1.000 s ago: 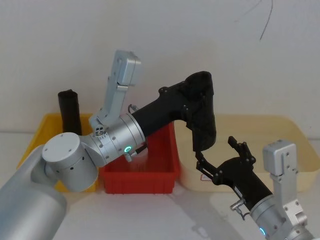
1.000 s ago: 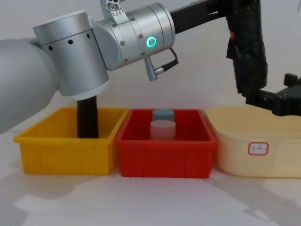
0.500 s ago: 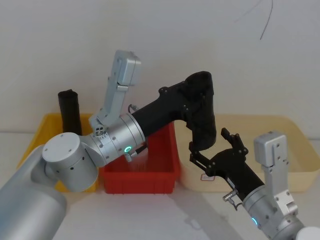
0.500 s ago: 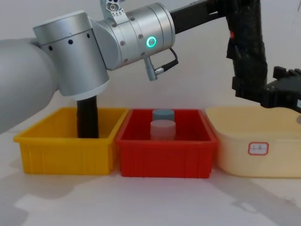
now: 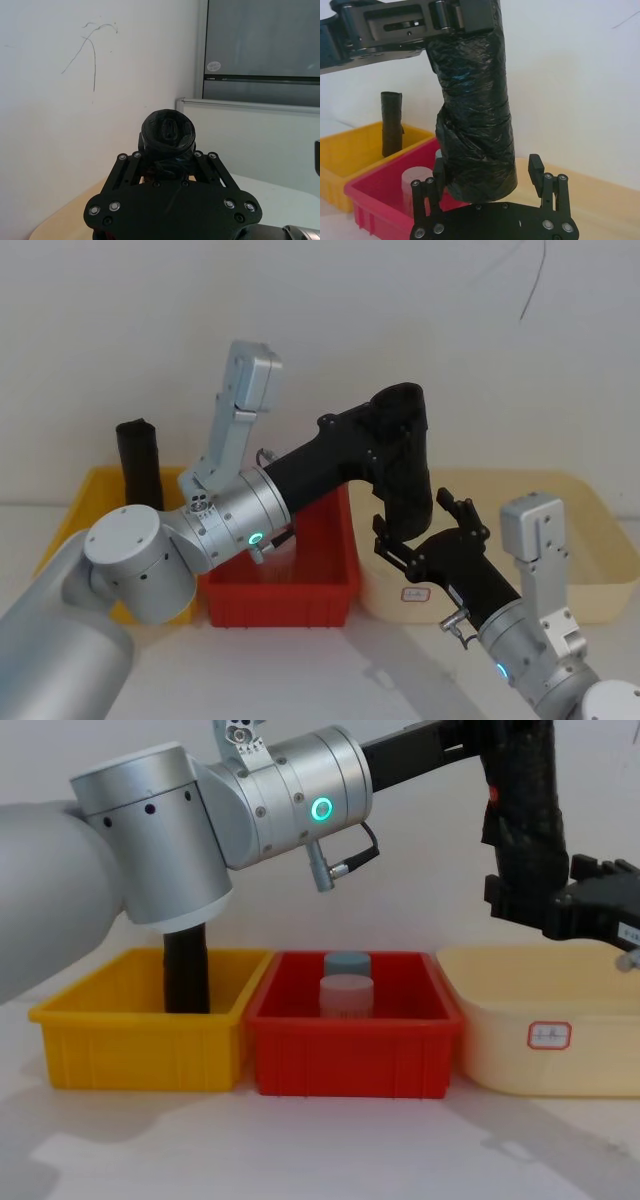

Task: Pick up the garbage bag with the one hand and transfer it to the other hand.

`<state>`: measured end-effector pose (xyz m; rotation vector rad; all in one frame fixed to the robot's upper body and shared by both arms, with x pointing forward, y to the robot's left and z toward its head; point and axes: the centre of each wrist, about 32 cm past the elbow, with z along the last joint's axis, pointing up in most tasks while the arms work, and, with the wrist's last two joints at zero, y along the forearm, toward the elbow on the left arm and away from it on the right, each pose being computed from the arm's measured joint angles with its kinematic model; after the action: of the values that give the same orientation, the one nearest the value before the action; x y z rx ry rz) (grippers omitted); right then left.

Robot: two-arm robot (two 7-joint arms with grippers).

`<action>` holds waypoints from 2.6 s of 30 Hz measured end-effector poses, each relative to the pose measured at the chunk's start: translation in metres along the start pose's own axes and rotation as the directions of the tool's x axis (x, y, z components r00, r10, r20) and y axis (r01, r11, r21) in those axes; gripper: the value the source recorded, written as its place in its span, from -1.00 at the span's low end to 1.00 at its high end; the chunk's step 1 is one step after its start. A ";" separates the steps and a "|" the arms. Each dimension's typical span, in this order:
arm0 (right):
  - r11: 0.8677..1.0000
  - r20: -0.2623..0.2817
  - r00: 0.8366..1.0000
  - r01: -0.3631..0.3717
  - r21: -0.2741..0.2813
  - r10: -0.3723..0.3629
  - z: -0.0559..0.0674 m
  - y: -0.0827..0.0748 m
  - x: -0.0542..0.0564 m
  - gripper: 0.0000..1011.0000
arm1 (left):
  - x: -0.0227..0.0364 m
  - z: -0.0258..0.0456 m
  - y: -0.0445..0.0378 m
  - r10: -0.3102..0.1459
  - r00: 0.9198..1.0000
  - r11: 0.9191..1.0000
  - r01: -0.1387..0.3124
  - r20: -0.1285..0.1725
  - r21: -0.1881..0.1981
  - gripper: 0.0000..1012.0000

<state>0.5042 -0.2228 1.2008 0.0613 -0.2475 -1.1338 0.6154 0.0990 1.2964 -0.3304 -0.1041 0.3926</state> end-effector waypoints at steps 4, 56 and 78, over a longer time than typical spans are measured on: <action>1.000 -0.001 1.000 0.002 -0.002 -0.002 0.001 0.002 0.000 0.98 | 0.0000 0.0000 0.0000 0.000 1.000 1.000 0.000 0.000 0.000 -0.26; 1.000 -0.009 1.000 0.007 -0.013 -0.007 0.017 0.015 -0.008 0.16 | 0.0000 0.0000 0.0000 0.000 1.000 1.000 0.000 0.000 0.000 0.18; 0.991 -0.094 0.987 0.123 -0.058 -0.128 0.016 0.011 0.019 0.16 | 0.0000 0.0000 0.0000 0.000 1.000 1.000 0.000 0.000 0.000 0.98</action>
<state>0.5181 -0.2336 1.2213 0.0863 -0.1282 -1.2582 0.6154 0.0990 1.2964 -0.3305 -0.1041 0.3926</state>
